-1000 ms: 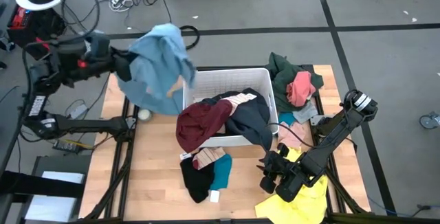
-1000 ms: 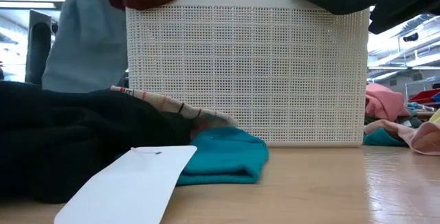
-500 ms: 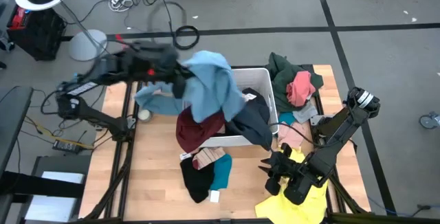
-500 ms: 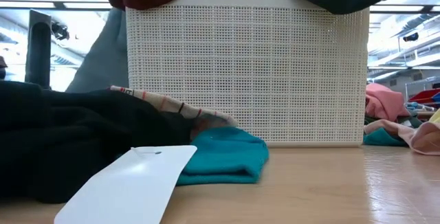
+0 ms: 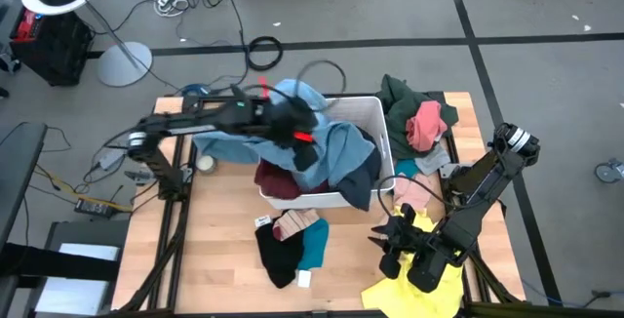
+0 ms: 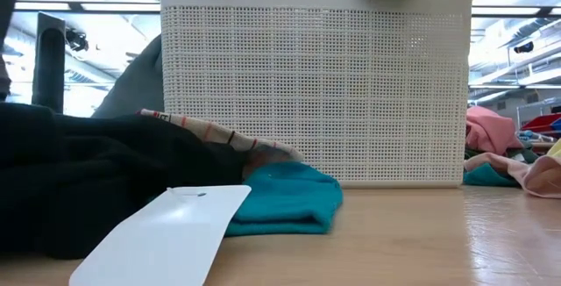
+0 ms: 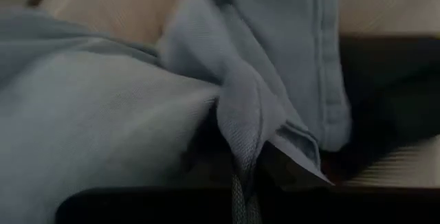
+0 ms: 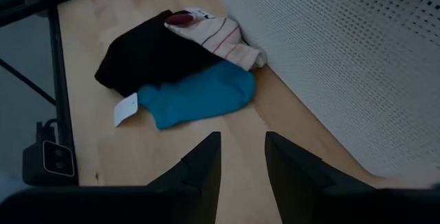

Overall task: Sort clothes
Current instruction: Put the blue pants into the laundry bin

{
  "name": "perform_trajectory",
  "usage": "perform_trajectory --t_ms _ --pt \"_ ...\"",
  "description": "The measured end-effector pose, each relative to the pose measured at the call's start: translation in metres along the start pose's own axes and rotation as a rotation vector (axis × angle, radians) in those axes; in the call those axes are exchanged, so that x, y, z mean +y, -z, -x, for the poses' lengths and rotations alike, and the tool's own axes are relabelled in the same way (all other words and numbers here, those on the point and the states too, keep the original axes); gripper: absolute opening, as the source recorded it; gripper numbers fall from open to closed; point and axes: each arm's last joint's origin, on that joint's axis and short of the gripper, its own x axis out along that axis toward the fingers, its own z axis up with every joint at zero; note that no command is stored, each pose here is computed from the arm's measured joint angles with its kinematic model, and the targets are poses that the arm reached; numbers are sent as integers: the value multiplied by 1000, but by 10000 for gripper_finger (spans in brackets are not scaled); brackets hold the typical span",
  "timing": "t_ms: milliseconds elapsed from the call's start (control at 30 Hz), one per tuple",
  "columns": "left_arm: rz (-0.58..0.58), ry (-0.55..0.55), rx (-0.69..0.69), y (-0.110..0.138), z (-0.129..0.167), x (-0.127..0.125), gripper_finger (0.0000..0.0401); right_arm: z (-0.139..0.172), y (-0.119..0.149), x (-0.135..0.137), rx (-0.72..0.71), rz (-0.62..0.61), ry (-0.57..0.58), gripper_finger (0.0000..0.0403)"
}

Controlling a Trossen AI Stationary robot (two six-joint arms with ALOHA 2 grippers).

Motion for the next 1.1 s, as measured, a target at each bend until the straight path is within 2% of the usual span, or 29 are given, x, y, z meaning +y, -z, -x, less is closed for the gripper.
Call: perform_trajectory --t_ms 167,333,533,700,867,1100 --pt "-40 -44 172 12 -60 -4 18 0 0 0 1 3 2 114" --pt "-43 -31 296 25 -108 -6 21 0 0 0 1 4 3 114" --pt "-45 -39 328 33 -138 -9 62 0 0 0 5 5 1 114" --pt "-31 -27 304 31 -140 -10 104 0 0 0 8 6 0 114" --pt "-101 -10 327 22 -127 -11 146 0 0 0 8 6 0 114" --pt "-155 1 340 -4 -87 -14 159 0 0 0 9 6 0 114"
